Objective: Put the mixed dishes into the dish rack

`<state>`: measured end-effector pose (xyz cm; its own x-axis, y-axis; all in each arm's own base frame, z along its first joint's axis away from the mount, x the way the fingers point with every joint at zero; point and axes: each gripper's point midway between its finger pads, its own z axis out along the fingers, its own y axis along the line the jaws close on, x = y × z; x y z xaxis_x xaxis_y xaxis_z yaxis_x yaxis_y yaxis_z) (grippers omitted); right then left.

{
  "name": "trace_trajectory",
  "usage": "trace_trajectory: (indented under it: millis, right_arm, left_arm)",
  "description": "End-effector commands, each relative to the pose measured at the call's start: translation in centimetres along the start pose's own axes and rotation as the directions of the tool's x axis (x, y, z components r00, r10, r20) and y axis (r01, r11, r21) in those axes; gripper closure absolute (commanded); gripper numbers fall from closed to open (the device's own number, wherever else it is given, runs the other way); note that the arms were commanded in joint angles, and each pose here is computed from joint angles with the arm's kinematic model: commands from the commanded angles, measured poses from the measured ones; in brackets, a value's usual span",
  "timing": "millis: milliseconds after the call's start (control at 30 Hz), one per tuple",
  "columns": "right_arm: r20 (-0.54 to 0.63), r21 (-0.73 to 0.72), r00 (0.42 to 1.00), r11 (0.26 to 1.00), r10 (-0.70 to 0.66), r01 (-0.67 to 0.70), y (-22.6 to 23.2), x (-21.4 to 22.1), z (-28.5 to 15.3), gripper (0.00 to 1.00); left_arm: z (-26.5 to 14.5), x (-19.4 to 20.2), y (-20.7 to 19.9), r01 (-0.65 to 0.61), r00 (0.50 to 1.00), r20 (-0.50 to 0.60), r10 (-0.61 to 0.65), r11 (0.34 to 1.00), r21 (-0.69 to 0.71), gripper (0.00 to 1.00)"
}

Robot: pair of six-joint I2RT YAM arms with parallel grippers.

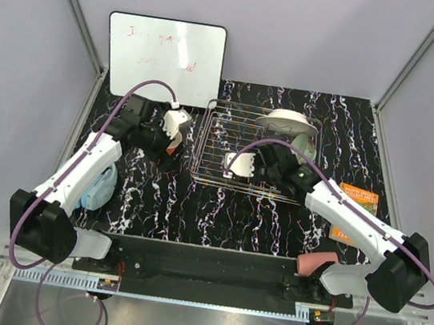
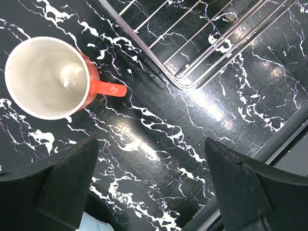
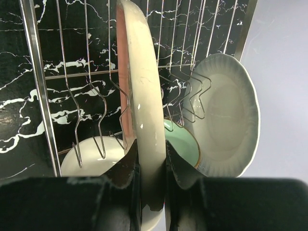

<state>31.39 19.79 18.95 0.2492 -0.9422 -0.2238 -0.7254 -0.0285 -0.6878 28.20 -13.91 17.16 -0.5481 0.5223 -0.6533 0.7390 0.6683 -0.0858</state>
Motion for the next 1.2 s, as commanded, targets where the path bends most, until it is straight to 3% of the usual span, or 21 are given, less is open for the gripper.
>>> trace_trajectory:
  millis: [0,133,167,233,267,467,600,867,967,1100,1167]
  right_arm:
    - [0.025,0.064,0.998,0.996,0.057,-0.058,-1.3,-0.6,0.1,0.93]
    - [0.015,0.065,0.997,0.994,0.082,-0.083,-1.1,-0.1,0.2,0.75]
    - [0.015,0.070,0.995,0.993,0.094,-0.095,-1.1,-0.1,0.2,0.63]
    - [0.014,0.082,0.993,0.989,0.120,-0.121,-1.4,0.3,-0.1,0.53]
    - [0.014,0.089,0.992,0.987,0.129,-0.130,-1.6,0.4,-0.2,0.42]
    - [0.020,0.126,0.986,0.978,0.165,-0.166,-2.3,0.8,-1.4,0.25]
    - [0.032,0.156,0.981,0.969,0.191,-0.193,-2.7,1.0,-2.6,0.04]
    - [0.070,0.237,0.941,0.911,0.330,-0.337,-4.5,1.7,-8.0,0.00]
    - [0.126,0.277,0.861,0.816,0.492,-0.507,-6.1,1.4,-10.2,0.00]
    - [0.250,0.243,0.662,0.616,0.707,-0.749,-8.0,-0.1,-12.9,0.00]
    - [0.303,0.159,0.610,0.592,0.732,-0.790,-7.5,-1.5,-13.4,0.00]
  left_arm:
    - [-0.3,-0.9,0.2,-0.027,0.999,0.048,0.027,1.000,-0.005,0.06]
    - [-0.4,-1.0,0.1,-0.025,0.998,0.052,0.026,1.000,-0.005,0.06]
    - [-0.5,-1.0,0.1,-0.028,0.998,0.053,0.028,1.000,-0.006,0.06]
    - [-0.6,-0.9,0.1,-0.027,0.998,0.054,0.027,1.000,-0.008,0.06]
    - [-0.6,-0.9,0.2,-0.027,0.998,0.052,0.027,1.000,-0.013,0.06]
    - [-0.8,-1.0,0.2,-0.032,0.998,0.058,0.033,0.999,-0.021,0.06]
    - [-1.0,-1.3,0.2,-0.035,0.997,0.065,0.037,0.999,-0.026,0.06]
    - [-1.7,-1.8,0.5,-0.046,0.996,0.074,0.049,0.998,-0.047,0.06]
    - [-2.6,-2.7,1.0,-0.053,0.994,0.089,0.061,0.995,-0.088,0.05]
    - [-4.1,-3.4,2.9,-0.047,0.994,0.090,0.066,0.980,-0.194,0.05]
    - [-4.8,-3.2,4.4,-0.024,0.995,0.089,0.048,0.968,-0.248,0.01]
